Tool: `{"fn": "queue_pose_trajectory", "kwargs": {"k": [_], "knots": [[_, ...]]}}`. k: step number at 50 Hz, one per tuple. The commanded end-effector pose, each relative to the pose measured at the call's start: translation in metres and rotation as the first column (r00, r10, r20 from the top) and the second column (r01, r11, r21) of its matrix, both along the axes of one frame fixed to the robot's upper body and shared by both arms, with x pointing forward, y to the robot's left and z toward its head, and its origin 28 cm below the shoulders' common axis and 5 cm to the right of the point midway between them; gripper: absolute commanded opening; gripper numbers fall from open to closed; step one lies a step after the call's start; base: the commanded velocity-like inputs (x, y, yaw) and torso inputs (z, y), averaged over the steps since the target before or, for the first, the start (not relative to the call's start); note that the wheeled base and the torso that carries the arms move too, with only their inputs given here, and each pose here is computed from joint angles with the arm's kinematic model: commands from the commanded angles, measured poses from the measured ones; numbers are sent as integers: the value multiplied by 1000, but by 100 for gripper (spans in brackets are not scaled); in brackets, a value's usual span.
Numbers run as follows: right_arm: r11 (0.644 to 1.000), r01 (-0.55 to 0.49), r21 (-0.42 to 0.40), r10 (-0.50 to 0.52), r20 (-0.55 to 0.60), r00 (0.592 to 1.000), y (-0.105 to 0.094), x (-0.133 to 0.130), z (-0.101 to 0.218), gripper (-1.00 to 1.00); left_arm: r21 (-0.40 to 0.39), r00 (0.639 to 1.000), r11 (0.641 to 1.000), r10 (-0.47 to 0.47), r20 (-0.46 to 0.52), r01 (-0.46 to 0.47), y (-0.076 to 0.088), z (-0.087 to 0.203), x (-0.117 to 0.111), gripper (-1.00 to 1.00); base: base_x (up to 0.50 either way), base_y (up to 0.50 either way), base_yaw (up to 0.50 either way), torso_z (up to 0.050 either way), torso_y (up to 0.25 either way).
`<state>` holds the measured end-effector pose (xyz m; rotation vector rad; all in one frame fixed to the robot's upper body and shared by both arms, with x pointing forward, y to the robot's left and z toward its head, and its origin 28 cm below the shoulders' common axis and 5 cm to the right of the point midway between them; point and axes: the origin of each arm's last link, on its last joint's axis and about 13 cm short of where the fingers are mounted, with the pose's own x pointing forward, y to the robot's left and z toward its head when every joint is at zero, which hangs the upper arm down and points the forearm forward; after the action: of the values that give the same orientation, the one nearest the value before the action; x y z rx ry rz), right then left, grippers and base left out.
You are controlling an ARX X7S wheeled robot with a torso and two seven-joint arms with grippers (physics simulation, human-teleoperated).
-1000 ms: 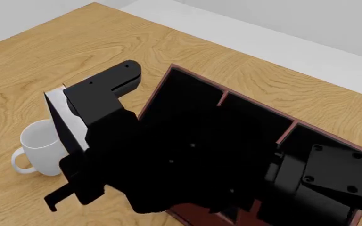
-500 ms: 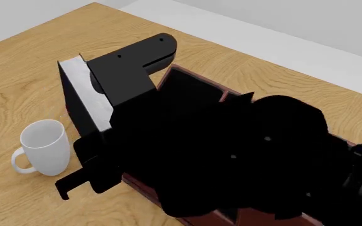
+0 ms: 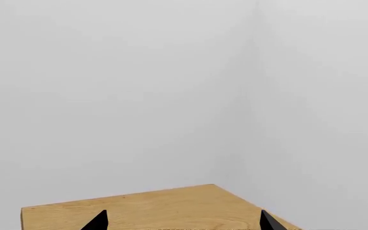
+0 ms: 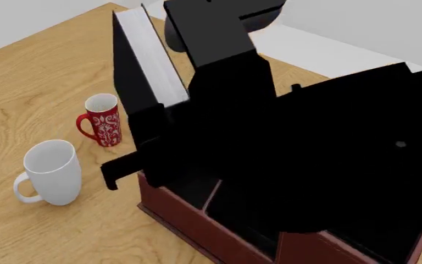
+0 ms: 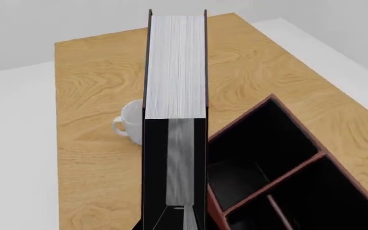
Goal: Pick up the book and place it in the right compartment of the caddy.
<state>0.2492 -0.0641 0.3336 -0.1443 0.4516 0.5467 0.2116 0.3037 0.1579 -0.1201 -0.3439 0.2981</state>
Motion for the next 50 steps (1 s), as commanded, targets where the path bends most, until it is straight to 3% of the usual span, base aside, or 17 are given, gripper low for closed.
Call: {"fn": "queue_pose_trajectory", "kwargs": {"k": [1,9,20,31,50], "knots": [[997,68,37,-70,75,995,-21,-3,22,-100,3,1000,1000,-3,-6,3,-1,-1,2,100,0,0,0,0,0],[994,102,43,-104,73,992,-33,-7,33,-100,7,1000,1000,-3,-16,4,-1,-3,6,100,0,0,0,0,1],[969,228,98,-235,73,969,-61,-18,43,-100,11,1000,1000,-4,-20,4,-2,-4,6,100,0,0,0,0,2],[935,346,81,-351,60,934,-84,-32,53,-100,17,1000,1000,-4,-22,4,-2,-4,6,100,0,0,0,0,2],[889,454,53,-456,38,889,-102,-49,65,-100,19,1000,1000,-5,-18,5,-2,-3,5,100,0,0,0,1,1]]}}
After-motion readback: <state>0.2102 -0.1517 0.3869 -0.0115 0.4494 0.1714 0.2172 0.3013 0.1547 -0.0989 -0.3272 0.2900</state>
